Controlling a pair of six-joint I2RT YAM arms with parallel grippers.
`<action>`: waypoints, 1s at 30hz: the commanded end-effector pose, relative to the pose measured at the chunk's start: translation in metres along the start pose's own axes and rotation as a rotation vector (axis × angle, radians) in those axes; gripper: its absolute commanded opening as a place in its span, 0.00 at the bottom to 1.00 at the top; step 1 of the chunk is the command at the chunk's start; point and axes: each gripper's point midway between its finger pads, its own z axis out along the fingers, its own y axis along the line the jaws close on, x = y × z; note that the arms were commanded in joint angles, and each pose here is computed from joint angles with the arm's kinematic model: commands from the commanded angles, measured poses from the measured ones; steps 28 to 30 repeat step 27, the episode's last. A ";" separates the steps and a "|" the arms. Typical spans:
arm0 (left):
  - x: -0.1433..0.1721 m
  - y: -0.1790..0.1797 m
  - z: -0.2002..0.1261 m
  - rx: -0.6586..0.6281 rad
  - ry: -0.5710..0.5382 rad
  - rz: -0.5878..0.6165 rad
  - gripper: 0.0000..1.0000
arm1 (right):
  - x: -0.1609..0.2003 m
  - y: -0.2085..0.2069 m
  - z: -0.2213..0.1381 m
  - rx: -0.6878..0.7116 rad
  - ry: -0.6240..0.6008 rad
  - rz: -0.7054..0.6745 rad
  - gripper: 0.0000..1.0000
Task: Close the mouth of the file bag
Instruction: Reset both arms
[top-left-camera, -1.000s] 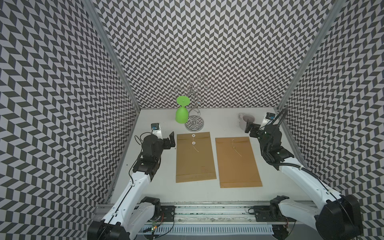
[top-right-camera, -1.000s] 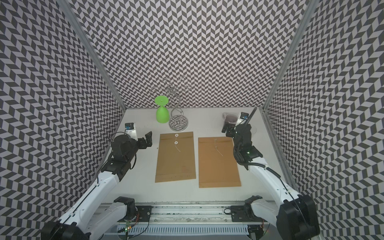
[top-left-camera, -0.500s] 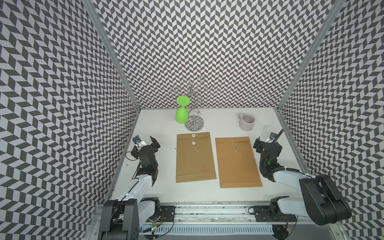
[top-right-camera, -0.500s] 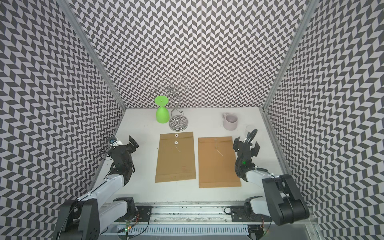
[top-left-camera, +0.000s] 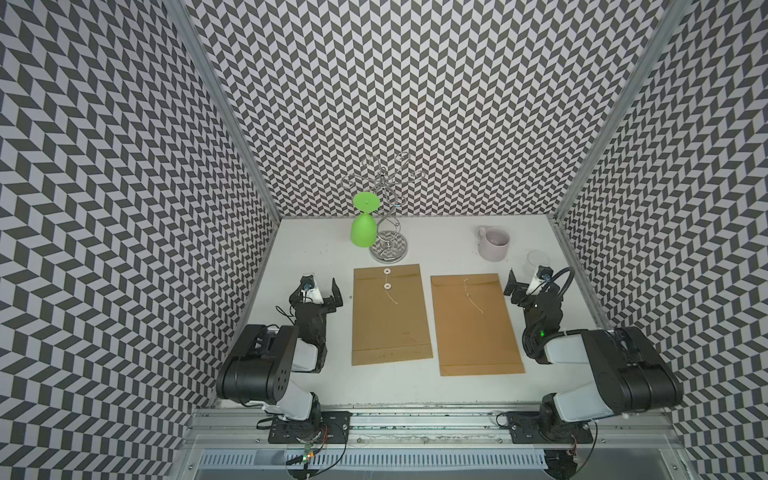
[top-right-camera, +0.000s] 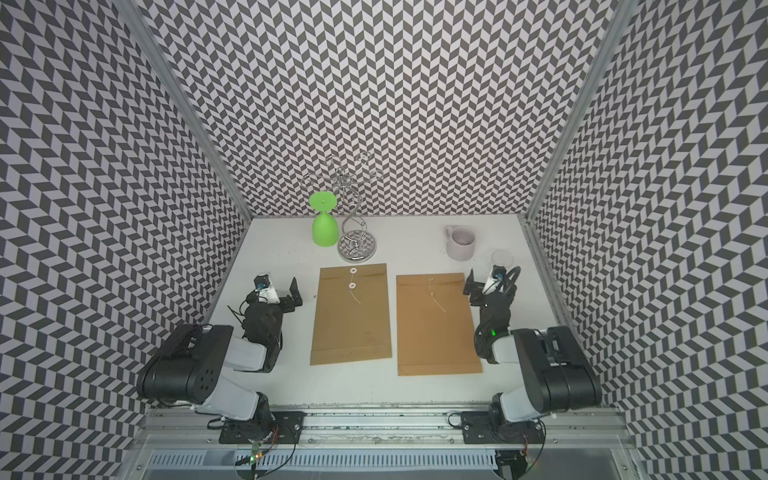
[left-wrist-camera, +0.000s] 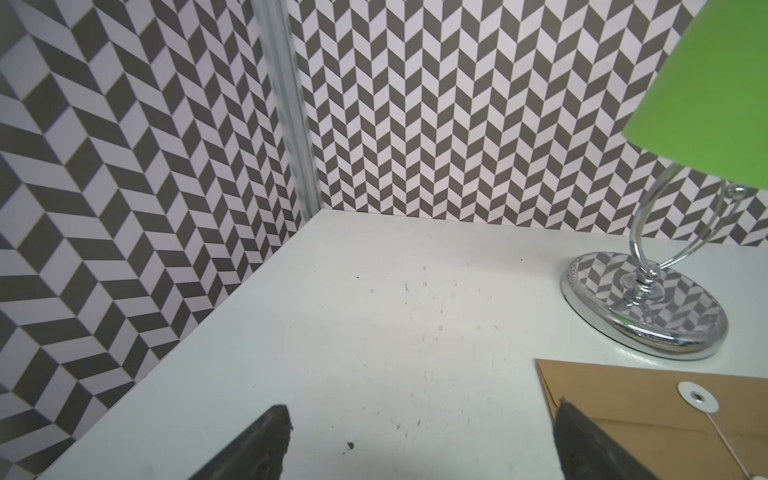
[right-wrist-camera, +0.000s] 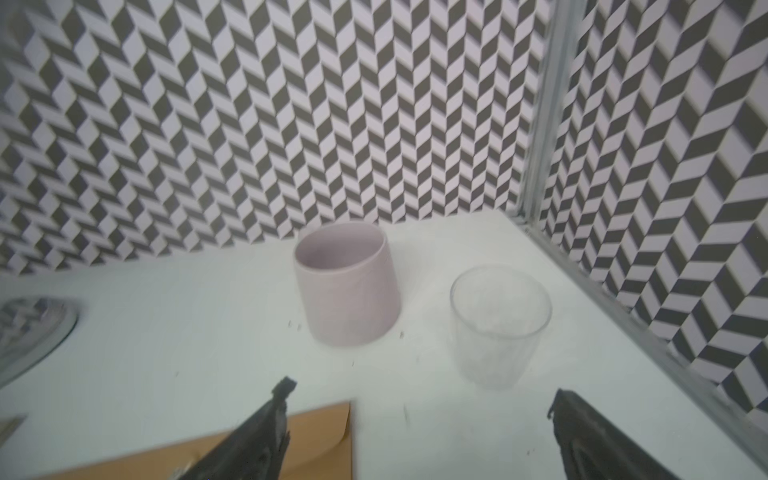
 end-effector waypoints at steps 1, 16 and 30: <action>-0.027 0.001 0.010 0.037 -0.072 -0.028 1.00 | -0.032 0.004 0.002 -0.021 -0.111 0.009 0.99; -0.028 -0.005 0.009 0.019 -0.085 0.009 1.00 | -0.039 -0.004 0.002 0.019 -0.149 0.045 0.99; -0.031 -0.030 -0.004 0.212 -0.119 0.063 1.00 | -0.039 -0.003 0.001 0.013 -0.152 0.042 0.99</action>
